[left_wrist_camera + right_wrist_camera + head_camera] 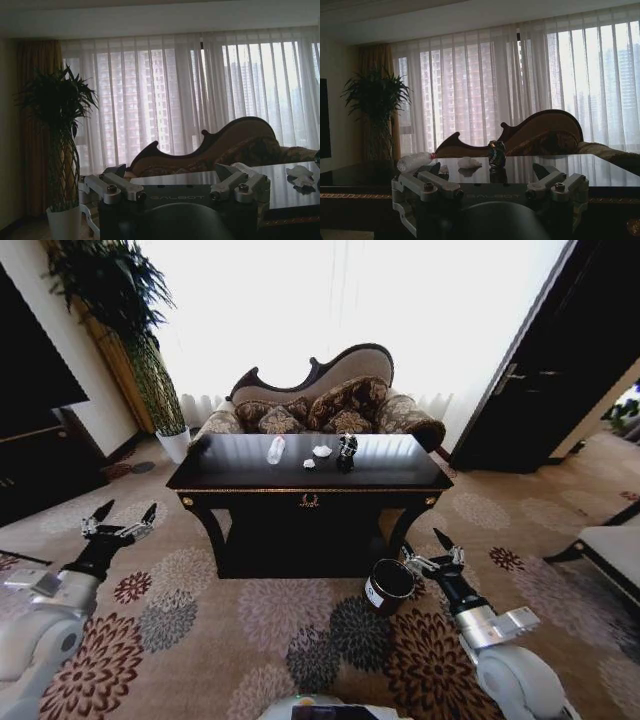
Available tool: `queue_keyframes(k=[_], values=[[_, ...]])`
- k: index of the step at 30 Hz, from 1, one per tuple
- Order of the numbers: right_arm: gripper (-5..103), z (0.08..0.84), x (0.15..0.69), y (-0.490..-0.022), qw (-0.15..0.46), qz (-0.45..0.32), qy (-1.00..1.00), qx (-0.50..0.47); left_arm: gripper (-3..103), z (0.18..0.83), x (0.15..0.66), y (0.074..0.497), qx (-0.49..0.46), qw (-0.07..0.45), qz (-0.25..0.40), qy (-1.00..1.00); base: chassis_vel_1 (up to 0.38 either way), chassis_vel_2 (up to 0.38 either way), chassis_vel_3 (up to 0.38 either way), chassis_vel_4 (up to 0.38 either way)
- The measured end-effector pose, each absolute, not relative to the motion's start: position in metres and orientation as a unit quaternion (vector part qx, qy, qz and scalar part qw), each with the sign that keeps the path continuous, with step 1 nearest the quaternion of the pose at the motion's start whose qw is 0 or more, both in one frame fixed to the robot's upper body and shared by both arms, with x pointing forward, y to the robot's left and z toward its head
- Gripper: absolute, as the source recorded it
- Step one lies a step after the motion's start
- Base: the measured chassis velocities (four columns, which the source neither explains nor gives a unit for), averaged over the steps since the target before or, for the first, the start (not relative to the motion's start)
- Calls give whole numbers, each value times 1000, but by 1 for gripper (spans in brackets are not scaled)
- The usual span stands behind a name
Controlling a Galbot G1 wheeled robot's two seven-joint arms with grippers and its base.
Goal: Move to the front of the table and place the trash on the table into the trash bin.
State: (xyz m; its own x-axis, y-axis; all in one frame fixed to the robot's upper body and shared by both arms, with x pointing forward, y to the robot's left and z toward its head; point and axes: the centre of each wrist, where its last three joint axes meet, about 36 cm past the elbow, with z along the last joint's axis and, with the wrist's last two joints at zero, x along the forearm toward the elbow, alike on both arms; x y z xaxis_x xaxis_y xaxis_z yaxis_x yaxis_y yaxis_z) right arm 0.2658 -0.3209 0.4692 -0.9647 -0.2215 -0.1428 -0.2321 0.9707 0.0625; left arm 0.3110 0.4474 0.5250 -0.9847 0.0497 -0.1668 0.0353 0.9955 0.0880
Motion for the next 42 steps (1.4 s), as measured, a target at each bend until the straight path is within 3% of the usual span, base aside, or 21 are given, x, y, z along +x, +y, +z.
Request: queue_keyframes(k=[27,29,42], values=[[100,469,264,-318,71,43,991,-103,94,522,314,444,28,80,38,996,-138,147,134,-146],[100,468,264,-318,71,42,991,-103,100,523,316,442,37,77,32,996,-62,57,34,-42],[100,463,276,-315,68,34,989,-125,97,551,354,420,104,34,-17,994,0,0,0,0]])
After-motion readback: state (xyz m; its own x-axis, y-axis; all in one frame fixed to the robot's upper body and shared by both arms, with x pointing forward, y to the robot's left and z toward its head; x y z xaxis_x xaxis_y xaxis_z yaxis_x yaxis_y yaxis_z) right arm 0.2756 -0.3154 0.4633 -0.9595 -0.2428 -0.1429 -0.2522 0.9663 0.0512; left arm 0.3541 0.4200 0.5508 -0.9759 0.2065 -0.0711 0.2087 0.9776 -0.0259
